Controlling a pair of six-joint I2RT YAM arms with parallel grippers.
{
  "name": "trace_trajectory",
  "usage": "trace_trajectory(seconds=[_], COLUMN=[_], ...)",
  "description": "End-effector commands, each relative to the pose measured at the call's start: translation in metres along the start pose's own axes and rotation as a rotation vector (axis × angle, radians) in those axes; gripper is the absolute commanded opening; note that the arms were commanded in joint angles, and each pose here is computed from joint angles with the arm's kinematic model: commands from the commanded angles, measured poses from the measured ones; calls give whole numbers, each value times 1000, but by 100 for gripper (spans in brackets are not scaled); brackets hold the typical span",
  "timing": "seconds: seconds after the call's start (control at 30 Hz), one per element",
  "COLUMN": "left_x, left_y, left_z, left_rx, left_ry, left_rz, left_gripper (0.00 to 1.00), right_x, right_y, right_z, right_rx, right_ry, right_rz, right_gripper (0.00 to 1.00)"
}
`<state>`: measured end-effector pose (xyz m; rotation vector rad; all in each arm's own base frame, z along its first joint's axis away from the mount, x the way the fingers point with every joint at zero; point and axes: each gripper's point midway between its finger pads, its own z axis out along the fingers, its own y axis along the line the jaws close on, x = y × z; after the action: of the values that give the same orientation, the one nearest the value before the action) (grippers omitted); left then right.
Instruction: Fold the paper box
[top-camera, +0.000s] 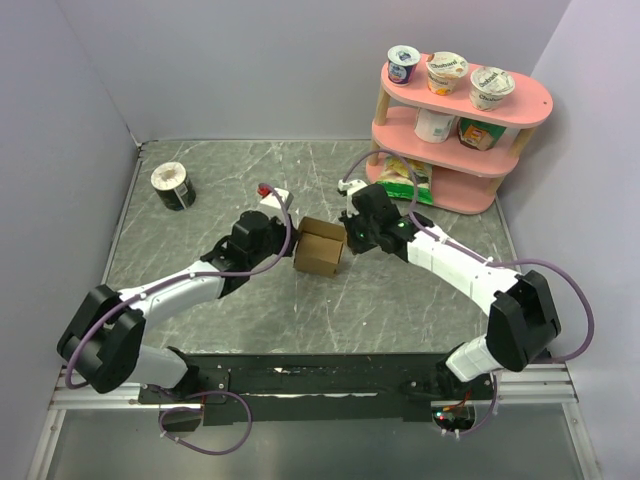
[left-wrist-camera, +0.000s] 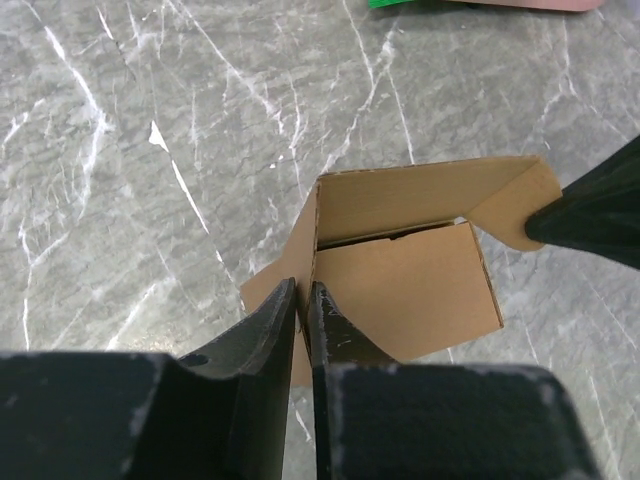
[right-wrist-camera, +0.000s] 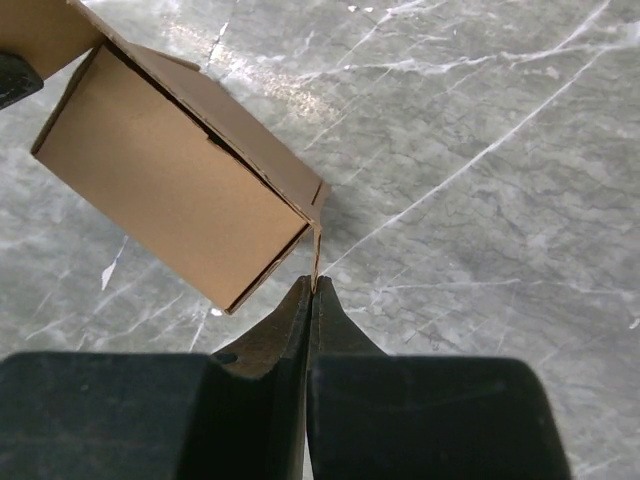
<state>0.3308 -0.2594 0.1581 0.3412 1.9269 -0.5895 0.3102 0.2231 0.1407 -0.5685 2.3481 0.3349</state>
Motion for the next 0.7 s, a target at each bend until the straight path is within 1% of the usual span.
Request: trace_trajectory(seconds=[0.0, 0.2, 0.3, 0.5, 0.67], left_x=[-14, 2, 10, 3, -4], left_y=[-10, -4, 0, -10, -12], left_z=[9, 14, 12, 12, 16], left_rx=[0, -50, -73, -38, -55], left_ry=[-19, 21, 32, 18, 37], left_rz=[-27, -16, -11, -51, -101], left_gripper=[14, 10, 9, 8, 6], right_x=[-14, -16, -21, -23, -18], right_y=[2, 0, 5, 12, 11], right_z=[-3, -6, -8, -1, 6], right_rx=[44, 68, 51, 28, 41], right_ry=[-15, -7, -11, -5, 16], right_rz=[-27, 13, 44, 71, 72], right_gripper=[0, 0, 0, 0, 0])
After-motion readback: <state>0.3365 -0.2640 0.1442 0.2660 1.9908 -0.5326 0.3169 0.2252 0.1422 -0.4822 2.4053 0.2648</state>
